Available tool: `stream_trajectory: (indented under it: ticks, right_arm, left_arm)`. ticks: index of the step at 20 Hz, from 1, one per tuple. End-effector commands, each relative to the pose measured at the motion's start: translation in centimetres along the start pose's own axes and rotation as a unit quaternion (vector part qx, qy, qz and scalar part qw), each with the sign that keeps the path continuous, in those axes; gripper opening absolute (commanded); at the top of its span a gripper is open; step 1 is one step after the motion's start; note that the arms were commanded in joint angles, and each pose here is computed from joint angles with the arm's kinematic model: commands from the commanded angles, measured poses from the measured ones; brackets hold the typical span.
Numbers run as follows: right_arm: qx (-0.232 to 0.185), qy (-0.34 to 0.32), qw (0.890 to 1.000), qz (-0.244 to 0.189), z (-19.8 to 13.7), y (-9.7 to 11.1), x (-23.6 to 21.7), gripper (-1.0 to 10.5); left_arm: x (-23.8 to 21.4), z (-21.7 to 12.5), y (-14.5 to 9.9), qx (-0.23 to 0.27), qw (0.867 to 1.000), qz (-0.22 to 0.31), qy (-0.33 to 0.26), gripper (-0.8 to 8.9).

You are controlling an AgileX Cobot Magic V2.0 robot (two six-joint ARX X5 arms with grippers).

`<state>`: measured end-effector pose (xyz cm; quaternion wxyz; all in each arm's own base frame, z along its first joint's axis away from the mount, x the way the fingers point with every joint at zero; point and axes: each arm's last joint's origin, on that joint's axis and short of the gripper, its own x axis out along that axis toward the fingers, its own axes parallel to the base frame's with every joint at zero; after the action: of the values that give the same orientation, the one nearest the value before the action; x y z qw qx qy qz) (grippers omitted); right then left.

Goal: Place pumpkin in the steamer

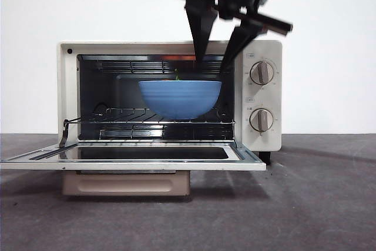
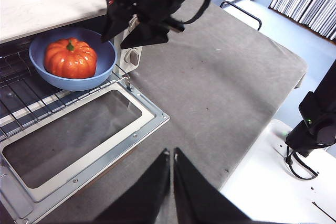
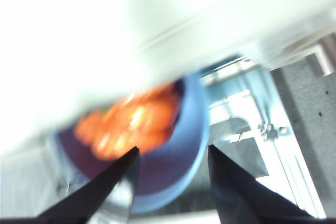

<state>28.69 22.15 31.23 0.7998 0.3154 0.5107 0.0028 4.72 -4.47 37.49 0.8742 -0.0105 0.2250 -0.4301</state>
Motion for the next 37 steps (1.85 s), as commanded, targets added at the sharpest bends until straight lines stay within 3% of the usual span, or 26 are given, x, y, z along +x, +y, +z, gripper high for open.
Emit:
stream_trajectory:
  ticks: [1,5,9,13,18,21,24,27,29,33,37]
  right_arm:
    - [-0.112,0.002,0.994,-0.003,-1.1,0.2,-2.4,2.1]
    - [-0.218,-0.005,0.976,-0.016,-2.4,-0.6,-6.4,2.1]
    - [-0.319,-0.013,0.948,-0.008,-3.8,-1.6,-10.6,2.1]
    - [-0.391,-0.026,0.92,-0.027,-5.1,-3.1,-13.9,2.1]
    - [-0.435,-0.062,0.896,-0.065,-7.1,-5.9,-17.0,1.9]
    - [-0.458,-0.051,0.886,-0.057,-9.0,-9.0,-16.7,1.3]
    - [-0.465,-0.041,0.883,-0.049,-10.1,-12.5,-16.0,1.1]
    - [-0.458,-0.04,0.888,-0.014,-10.6,-15.1,-16.3,0.1]
    - [-0.457,-0.047,0.888,0.024,-10.8,-16.5,-16.9,0.1]
    - [-0.469,-0.045,0.875,0.11,-11.3,-18.9,-17.8,0.1]
    - [-0.473,-0.015,0.866,0.159,-11.8,-20.0,-17.7,0.1]
  left_arm:
    - [-0.5,0.6,-0.3,0.007,1.0,-0.006,-0.016,0.18]
    - [-0.4,0.6,-0.2,0.004,1.0,-0.002,-0.014,0.16]
    - [0.3,0.7,0.0,-0.02,1.0,0.005,0.004,0.16]
    - [0.9,0.4,0.5,-0.042,0.997,0.054,0.035,0.16]
    - [2.0,0.2,1.5,-0.057,0.988,0.118,0.08,0.15]
    - [3.4,0.2,2.3,-0.073,0.981,0.134,0.119,0.14]
    - [4.8,0.1,3.4,-0.098,0.972,0.154,0.15,0.13]
    - [6.4,-1.7,5.1,-0.152,0.959,0.173,0.168,0.13]
    - [7.9,-3.9,6.6,-0.205,0.95,0.162,0.169,0.13]
    - [10.3,-8.3,9.4,-0.32,0.918,0.154,0.176,0.13]
    - [10.7,-10.0,11.7,-0.373,0.889,0.192,0.185,0.14]
